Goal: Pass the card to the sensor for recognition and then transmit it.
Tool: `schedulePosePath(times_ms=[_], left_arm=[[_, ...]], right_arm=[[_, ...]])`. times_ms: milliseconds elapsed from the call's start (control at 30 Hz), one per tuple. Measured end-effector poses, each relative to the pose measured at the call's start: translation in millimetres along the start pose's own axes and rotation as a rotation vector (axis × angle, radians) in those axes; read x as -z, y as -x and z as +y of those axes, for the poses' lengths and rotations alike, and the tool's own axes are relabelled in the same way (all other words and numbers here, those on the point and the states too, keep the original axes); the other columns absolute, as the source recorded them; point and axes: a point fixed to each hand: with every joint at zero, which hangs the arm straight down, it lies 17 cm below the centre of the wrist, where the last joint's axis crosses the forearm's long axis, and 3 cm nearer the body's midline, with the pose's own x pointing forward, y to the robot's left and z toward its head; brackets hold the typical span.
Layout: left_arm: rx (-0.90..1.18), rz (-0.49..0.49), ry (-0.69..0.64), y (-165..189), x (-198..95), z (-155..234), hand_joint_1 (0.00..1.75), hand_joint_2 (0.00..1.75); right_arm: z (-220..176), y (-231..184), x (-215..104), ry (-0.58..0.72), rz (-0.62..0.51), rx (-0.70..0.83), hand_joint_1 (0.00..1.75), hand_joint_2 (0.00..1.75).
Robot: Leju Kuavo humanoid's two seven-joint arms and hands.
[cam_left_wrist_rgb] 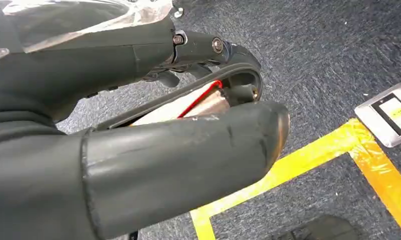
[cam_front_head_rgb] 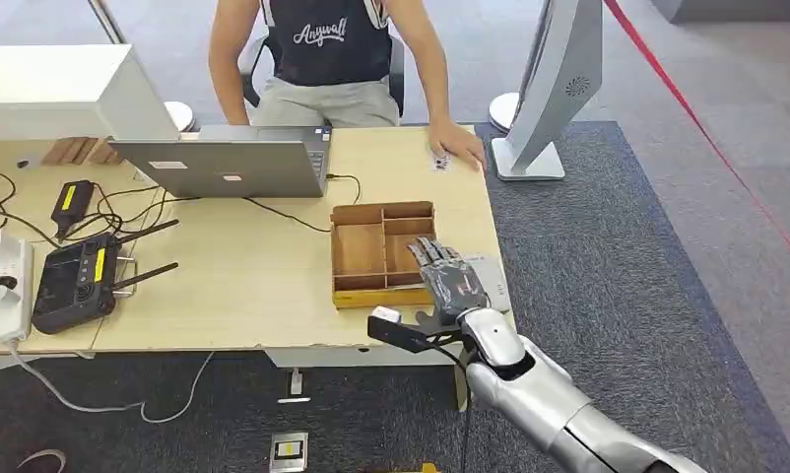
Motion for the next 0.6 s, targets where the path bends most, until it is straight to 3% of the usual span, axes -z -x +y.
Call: schedulePosePath(times_ms=[600], left_arm=[[0.005,-0.008,0.001,-3.2,-0.7,-1.6,0.0,0.0]], right_arm=[[-2.0,-8.7,2.1,0.005,-0.013,0.022,0.0,1.75]])
